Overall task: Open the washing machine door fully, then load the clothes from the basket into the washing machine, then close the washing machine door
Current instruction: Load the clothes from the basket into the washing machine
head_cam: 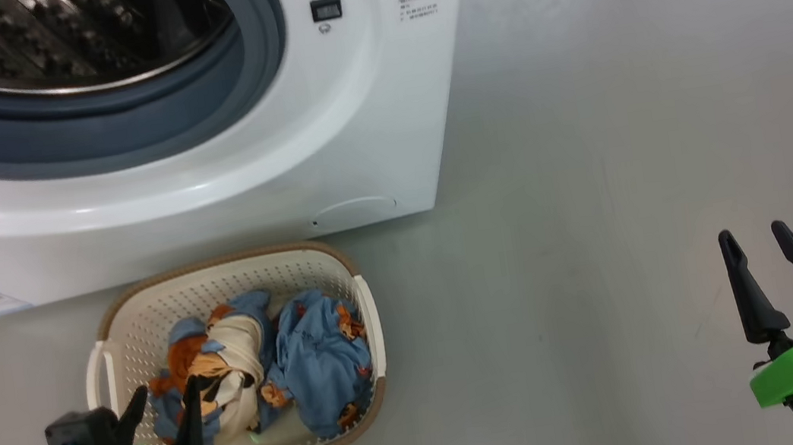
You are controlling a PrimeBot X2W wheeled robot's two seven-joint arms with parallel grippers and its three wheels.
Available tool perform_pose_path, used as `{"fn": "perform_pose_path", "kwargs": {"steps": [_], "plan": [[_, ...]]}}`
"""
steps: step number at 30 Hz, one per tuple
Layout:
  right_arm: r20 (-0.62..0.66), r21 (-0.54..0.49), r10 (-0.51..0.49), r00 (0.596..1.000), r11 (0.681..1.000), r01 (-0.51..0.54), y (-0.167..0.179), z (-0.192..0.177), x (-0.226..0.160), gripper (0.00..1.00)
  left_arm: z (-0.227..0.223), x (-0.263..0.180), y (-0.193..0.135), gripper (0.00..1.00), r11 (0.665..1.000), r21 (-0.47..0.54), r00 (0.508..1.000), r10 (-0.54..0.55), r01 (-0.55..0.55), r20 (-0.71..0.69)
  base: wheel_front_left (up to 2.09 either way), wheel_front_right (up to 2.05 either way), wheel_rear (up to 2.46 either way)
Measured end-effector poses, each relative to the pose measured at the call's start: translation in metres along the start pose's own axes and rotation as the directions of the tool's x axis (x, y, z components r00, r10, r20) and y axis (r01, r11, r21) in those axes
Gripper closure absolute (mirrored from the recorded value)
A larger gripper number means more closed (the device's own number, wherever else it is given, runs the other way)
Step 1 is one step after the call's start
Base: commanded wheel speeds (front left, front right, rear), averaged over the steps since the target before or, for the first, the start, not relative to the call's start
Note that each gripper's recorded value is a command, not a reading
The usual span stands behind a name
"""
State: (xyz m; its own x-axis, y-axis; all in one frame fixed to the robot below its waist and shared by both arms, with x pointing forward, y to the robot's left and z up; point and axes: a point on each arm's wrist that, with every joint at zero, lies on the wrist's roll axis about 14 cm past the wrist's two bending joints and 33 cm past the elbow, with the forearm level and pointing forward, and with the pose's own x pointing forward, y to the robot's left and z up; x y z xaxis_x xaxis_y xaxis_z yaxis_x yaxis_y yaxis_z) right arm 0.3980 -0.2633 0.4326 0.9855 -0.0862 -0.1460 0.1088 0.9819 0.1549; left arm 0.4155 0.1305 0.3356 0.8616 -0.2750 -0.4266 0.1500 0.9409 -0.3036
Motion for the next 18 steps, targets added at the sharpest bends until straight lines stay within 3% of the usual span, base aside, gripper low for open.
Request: {"fn": "perform_pose_path", "kwargs": {"steps": [18], "plan": [[-0.056, -0.021, 0.004, 0.998, 1.000, -0.005, 0.005, -0.035, 0.056, 0.00, -0.069, 0.069, 0.022, 0.00, 0.996, 0.080, 0.955, -0.006, 0.031, -0.296, 0.00, 0.00, 0.00]]}}
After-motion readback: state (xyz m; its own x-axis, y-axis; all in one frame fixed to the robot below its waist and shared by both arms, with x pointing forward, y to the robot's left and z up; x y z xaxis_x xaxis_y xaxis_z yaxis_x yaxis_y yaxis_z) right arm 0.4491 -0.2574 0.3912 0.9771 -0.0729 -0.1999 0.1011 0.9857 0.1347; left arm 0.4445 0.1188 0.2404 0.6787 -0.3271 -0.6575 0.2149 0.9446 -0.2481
